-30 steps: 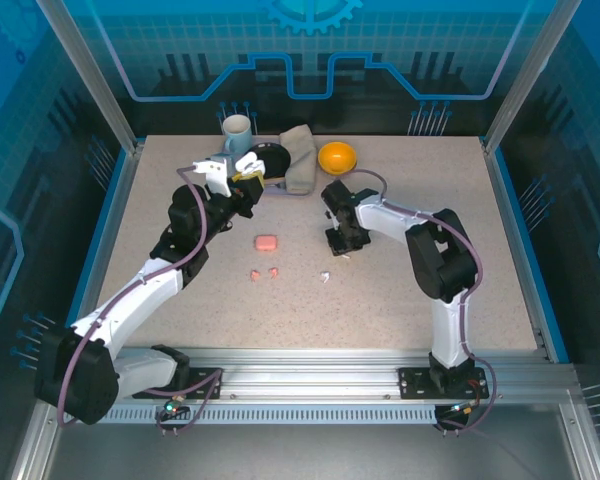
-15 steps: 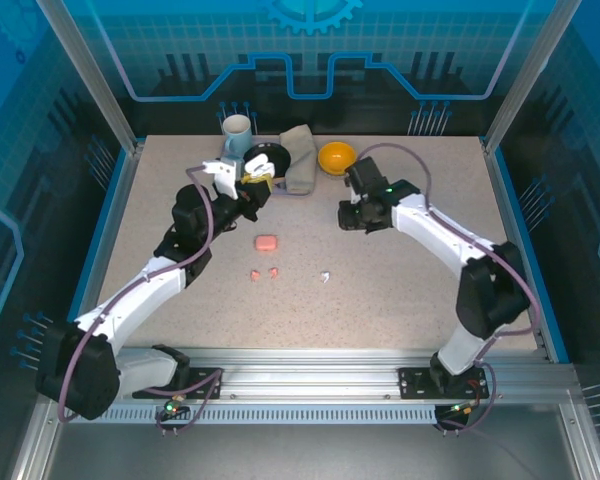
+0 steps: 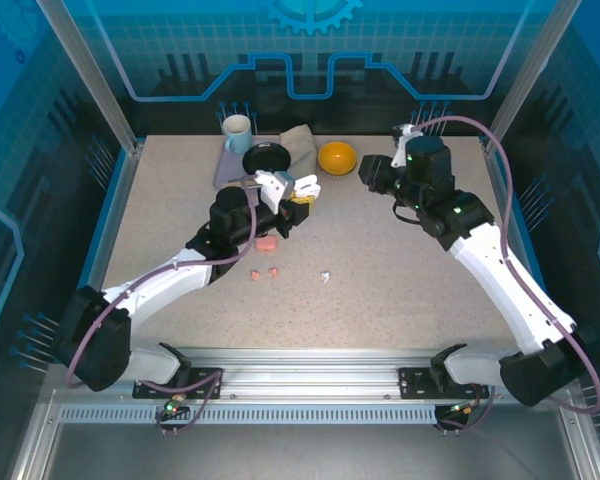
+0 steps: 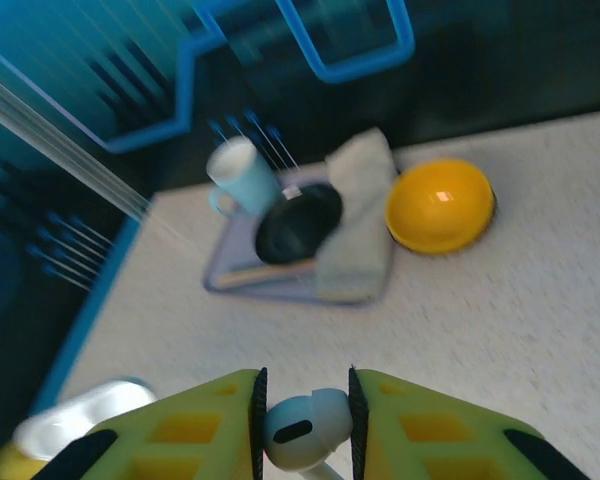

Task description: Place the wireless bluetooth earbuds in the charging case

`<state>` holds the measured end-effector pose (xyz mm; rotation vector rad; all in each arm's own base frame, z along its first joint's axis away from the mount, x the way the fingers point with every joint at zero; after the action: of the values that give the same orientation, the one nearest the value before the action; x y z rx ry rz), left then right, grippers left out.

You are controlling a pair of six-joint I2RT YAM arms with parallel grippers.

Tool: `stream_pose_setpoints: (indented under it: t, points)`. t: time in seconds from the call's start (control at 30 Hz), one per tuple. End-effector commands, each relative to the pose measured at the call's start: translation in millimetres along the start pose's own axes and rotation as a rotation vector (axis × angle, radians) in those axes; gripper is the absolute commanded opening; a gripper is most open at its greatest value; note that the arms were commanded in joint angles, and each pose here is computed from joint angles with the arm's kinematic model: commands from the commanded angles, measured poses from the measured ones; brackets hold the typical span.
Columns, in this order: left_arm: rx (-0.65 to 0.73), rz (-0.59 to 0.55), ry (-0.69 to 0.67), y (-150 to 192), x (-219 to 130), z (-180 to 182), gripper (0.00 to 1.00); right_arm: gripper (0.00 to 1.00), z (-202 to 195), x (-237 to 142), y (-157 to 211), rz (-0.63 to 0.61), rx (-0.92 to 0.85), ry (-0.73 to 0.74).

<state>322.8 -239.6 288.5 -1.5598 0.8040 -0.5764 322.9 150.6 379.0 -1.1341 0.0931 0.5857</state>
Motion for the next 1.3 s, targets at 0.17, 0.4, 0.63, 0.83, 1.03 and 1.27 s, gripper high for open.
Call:
stream_pose_setpoints:
  t: [0.17, 0.4, 0.63, 0.83, 1.03, 1.27]
  points:
    - [0.112, -0.148, -0.080, -34.7, 30.6, -14.5, 0.00, 0.29, 17.2, -23.8, -32.7, -0.275, 0.120, -0.194]
    - [0.158, -0.206, -0.119, -52.4, 54.2, -25.2, 0.00, 0.29, 21.2, -22.0, -29.7, -0.338, 0.212, -0.284]
    - [0.194, -0.236, -0.153, -61.8, 72.4, -34.1, 0.00, 0.29, 22.5, -24.5, -22.6, -0.418, 0.262, -0.333]
    - [0.197, -0.242, -0.163, -64.8, 81.8, -37.2, 0.00, 0.28, 25.9, -25.6, -18.6, -0.443, 0.265, -0.354]
    - [0.162, -0.256, -0.168, -67.9, 83.9, -37.4, 0.00, 0.28, 29.1, -19.5, -10.4, -0.443, 0.275, -0.364]
    - [0.126, -0.278, -0.156, -74.9, 82.4, -39.3, 0.00, 0.27, 30.8, -10.2, -3.8, -0.437, 0.297, -0.368]
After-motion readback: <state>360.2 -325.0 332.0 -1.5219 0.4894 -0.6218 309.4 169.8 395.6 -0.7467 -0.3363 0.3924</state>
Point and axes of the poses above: each hand's point on the last joint's axis, 136 mm out from that joint toward the fingers, its own x axis out along the fingers, its own z axis along the line the jaws close on, y = z × x, the point moved 5 cm from there along -x, back along the fingers, and after that the axes turned 3 degrees about -x, right-handed, at the moved point
